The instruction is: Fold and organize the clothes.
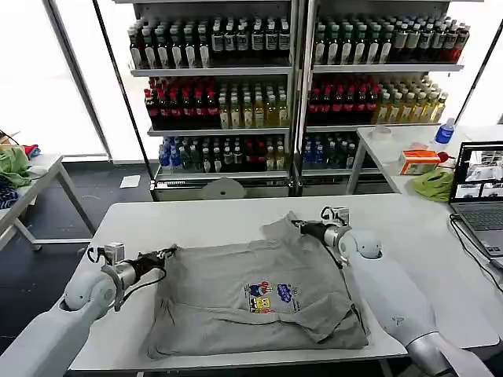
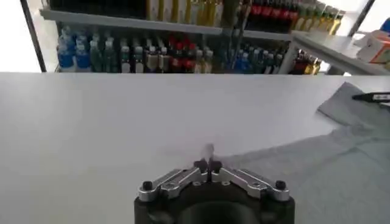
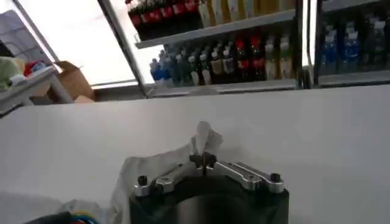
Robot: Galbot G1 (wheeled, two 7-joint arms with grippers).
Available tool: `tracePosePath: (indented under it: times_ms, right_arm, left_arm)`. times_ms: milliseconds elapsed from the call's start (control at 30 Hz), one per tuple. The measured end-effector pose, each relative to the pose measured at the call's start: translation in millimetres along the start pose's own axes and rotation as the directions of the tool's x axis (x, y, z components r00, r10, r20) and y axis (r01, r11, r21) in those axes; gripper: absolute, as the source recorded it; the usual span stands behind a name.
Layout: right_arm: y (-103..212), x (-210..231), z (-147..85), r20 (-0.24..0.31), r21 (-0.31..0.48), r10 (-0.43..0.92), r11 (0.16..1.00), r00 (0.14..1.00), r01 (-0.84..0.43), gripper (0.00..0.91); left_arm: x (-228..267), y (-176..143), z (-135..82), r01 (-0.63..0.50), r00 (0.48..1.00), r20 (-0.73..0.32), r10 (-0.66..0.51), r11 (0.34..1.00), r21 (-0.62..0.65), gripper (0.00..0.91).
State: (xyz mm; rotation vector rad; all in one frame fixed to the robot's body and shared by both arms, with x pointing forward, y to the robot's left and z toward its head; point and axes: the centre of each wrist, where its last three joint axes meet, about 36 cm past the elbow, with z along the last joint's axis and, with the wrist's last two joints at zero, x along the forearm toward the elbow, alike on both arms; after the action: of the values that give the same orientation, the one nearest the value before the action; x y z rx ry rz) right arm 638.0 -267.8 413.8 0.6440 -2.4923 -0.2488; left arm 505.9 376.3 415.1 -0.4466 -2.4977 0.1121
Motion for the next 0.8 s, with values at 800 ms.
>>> tracePosePath:
  times_ms: [800]
  right_arm:
    - [17.4, 93.6, 5.0, 0.132, -0.045, -0.068, 0.996, 0.989, 0.075, 0.000]
  left_arm:
    - [71.8, -23.8, 2.1, -0.002, 0.995, 0.097, 0.003, 1.000, -0.014, 0.000]
